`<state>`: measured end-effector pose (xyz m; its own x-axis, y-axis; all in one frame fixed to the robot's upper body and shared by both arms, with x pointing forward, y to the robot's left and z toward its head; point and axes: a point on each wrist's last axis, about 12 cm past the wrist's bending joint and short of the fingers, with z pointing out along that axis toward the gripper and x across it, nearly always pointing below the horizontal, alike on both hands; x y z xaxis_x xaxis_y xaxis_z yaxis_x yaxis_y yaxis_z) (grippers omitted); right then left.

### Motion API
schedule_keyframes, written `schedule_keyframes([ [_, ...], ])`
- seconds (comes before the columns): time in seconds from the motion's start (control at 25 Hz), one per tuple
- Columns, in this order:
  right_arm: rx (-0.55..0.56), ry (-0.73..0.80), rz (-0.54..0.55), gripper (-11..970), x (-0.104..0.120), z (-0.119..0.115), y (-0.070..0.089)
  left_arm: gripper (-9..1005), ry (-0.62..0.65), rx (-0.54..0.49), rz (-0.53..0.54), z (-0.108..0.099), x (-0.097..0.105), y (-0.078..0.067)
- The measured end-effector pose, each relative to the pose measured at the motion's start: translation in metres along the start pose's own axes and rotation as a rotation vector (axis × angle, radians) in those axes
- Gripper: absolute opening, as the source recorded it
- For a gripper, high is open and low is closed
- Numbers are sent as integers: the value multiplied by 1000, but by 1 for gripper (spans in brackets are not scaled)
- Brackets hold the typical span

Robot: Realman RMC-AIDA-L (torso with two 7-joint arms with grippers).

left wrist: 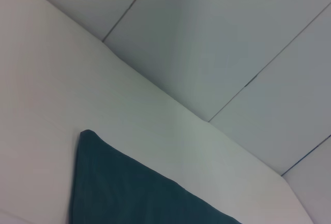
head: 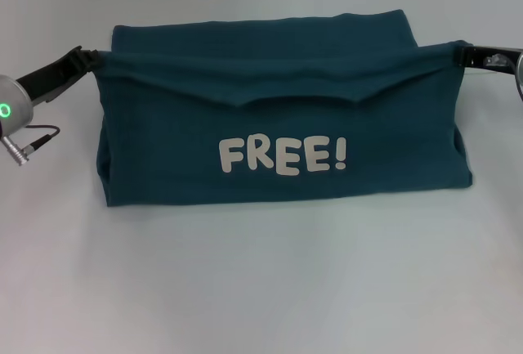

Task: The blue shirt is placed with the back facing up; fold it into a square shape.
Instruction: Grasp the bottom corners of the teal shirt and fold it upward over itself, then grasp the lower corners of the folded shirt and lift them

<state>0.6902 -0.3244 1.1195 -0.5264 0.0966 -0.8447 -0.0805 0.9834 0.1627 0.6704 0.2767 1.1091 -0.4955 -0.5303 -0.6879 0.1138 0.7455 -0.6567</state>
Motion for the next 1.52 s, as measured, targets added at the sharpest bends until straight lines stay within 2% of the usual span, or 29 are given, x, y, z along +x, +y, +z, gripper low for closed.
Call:
schedule_keyframes([
  [0.32, -10, 2, -1, 84, 1, 0, 1, 50, -3, -13, -2, 0, 1, 2],
  [0.44, -18, 3, -4, 197, 1, -1, 2, 58, -8, -23, -4, 0, 2, 3],
  [0.56, -24, 3, -22, 311, -1, -1, 3, 118, -17, -34, -10, 0, 2, 4],
  [0.88, -25, -10, -43, 489, -5, -2, 4, 277, -31, -58, -15, -2, 2, 8],
  [1.0, -39, -3, -26, 556, -4, -5, -2, 495, -22, -48, -15, -7, 4, 13],
  [1.2, -115, 26, 38, 796, 1, -19, -14, 733, 15, 24, 7, -28, 8, 24],
  [1.24, -132, 33, 51, 806, 2, -23, -16, 742, 29, 50, 21, -37, 10, 28],
  [1.52, -262, 121, 154, 852, 20, -49, -29, 785, 95, 86, 84, -57, 19, 37],
])
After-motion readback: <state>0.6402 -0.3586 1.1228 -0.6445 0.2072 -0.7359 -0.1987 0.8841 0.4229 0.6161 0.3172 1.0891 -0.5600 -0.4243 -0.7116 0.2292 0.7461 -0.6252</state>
